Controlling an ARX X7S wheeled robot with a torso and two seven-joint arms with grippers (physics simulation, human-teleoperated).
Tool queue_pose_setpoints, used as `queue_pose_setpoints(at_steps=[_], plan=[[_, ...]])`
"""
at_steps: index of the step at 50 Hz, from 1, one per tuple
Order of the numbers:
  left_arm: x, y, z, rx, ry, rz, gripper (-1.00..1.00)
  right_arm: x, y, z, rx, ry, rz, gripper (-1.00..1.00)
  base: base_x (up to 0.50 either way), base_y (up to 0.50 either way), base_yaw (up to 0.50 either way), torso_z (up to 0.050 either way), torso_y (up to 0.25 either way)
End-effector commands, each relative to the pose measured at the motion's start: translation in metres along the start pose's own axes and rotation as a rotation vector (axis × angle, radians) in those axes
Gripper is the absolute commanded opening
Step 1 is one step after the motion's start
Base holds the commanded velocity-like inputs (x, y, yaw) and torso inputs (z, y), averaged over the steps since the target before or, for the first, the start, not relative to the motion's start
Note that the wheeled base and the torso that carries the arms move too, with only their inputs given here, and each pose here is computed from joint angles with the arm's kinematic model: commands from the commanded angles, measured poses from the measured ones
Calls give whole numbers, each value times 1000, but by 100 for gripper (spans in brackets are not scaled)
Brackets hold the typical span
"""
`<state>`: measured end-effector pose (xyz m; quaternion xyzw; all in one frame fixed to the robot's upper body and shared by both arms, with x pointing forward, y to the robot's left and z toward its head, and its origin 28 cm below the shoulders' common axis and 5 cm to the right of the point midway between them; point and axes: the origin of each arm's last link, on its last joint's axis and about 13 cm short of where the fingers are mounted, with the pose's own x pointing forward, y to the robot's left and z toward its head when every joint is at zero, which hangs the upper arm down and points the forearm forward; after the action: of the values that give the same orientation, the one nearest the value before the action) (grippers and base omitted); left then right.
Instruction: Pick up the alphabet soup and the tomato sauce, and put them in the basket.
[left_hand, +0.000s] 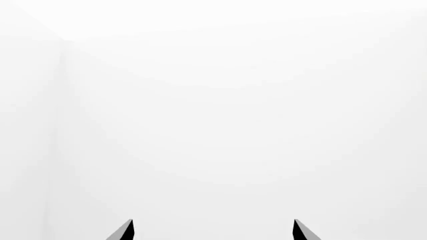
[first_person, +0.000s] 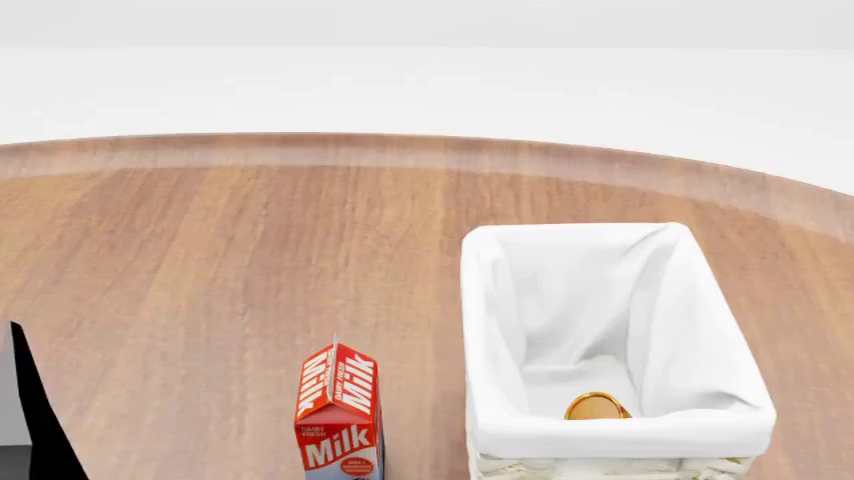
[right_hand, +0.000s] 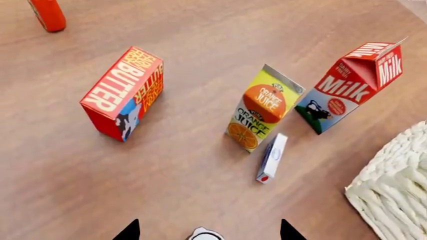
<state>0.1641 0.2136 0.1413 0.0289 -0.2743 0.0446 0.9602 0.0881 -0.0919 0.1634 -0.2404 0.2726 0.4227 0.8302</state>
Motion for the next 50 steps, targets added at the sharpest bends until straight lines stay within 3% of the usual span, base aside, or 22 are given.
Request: queue_pose_setpoints(at_steps=[1, 10, 15, 24, 50], plan=[[0, 1, 2, -2, -7, 5, 100, -2, 20, -13, -5, 34, 59, 100, 0, 0, 0, 0, 0], [0, 1, 2, 0, -6, 5, 100, -6, 30, -20, -17, 63, 112, 100, 0, 0, 0, 0, 0], [-1, 1, 0, 2, -4, 5, 100, -4, 30, -23, 7, 66, 83, 100, 0, 0, 0, 0, 0], [0, 0, 0, 3, -1, 0, 100, 7, 20, -31, 163, 77, -78, 100, 0, 0, 0, 0, 0], [-1, 1, 1, 0, -3, 4, 100, 45, 16, -64, 348, 60, -138, 100, 0, 0, 0, 0, 0]])
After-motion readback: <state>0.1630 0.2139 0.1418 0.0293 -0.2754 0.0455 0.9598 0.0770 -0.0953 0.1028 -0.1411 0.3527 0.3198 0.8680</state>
